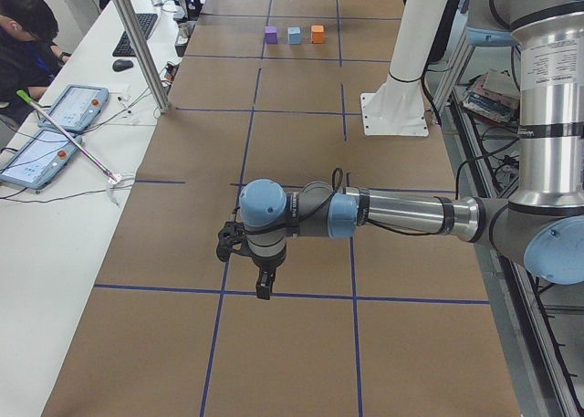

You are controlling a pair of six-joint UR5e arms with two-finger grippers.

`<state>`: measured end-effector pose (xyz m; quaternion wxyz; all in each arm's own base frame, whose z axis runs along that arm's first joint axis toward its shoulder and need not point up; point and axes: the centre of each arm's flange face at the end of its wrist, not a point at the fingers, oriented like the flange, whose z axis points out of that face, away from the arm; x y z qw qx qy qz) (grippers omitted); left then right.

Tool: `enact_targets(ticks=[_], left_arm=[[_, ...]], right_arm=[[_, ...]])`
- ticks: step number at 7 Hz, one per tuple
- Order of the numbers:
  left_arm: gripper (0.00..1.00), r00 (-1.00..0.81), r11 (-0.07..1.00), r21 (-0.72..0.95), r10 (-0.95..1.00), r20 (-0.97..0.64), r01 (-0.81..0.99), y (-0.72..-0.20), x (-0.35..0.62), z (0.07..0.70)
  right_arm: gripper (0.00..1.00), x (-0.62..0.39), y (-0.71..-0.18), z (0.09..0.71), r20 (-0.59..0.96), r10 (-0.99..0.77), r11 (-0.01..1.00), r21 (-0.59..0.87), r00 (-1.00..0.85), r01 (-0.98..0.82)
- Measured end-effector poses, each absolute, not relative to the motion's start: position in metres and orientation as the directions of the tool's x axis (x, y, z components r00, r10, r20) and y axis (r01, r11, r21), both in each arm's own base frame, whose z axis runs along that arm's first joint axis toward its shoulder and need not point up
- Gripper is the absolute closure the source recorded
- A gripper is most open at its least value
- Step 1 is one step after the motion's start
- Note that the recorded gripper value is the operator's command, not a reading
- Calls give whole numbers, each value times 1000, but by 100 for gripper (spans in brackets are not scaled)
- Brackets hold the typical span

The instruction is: Place blue block between orange and purple blocks

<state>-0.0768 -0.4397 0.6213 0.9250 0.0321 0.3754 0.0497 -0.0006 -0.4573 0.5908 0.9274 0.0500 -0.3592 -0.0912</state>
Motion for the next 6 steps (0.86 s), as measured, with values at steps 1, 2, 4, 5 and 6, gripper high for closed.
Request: enact_targets(ticks=[1,2,4,5,6], left_arm=[[0,713,993,98,118,-691,-69,-439,-77,622],[0,714,993,96,117,-691,-70,-439,-77,623],[0,717,995,78,104,-690,-69,-436,-77,631],[0,719,995,65,96,-688,-70,-434,-77,637],[0,721,996,54,88,-687,-70,-431,-77,641]], right_arm=[[0,37,-447,600,650,-215,976,150,729,155],[0,55,-438,606,650,-208,978,138,731,156],[0,65,-432,610,653,-195,981,126,732,148],[0,65,-431,610,654,-194,981,126,732,148],[0,65,-431,610,654,-193,981,125,732,147]])
